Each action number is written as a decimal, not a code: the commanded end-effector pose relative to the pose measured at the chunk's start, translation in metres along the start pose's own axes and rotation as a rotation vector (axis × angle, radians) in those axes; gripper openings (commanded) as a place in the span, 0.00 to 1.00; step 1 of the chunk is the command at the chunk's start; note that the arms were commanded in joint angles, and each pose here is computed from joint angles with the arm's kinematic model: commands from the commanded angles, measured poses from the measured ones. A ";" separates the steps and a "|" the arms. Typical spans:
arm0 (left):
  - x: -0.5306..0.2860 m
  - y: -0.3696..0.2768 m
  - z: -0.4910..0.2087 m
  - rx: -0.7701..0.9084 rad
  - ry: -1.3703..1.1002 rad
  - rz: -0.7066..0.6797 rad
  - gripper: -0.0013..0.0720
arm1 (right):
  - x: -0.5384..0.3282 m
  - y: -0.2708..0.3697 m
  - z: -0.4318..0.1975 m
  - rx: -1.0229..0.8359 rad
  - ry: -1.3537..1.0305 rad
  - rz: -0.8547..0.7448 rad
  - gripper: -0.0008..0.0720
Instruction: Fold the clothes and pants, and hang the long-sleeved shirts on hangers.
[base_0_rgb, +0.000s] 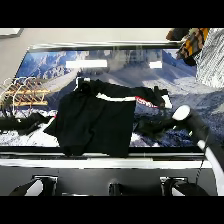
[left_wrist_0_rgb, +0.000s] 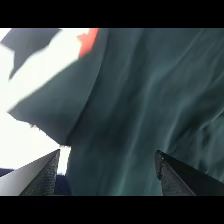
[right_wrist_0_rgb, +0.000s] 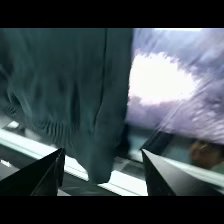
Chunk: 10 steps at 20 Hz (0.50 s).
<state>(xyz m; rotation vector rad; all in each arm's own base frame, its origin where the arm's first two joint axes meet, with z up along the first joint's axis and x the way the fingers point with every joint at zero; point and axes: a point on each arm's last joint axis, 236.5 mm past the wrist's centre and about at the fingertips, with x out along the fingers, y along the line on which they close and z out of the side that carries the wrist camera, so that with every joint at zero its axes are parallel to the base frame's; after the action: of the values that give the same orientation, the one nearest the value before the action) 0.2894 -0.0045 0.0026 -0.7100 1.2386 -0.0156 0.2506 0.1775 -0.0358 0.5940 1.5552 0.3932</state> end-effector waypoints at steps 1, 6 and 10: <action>0.020 0.021 -0.055 -0.054 0.070 0.008 0.95 | 0.055 -0.001 -0.045 0.091 0.030 0.037 0.78; 0.029 0.028 -0.070 -0.075 0.112 0.012 0.95 | 0.096 0.007 -0.068 0.133 0.130 0.044 0.67; 0.038 0.023 -0.082 -0.042 0.142 -0.012 0.95 | 0.087 0.022 -0.058 0.087 0.095 0.084 0.09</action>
<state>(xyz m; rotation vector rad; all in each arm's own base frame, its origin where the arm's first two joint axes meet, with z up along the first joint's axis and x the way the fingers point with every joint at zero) 0.2289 -0.0314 -0.0471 -0.7666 1.3612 -0.0166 0.1913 0.2448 -0.0954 0.7072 1.6770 0.3994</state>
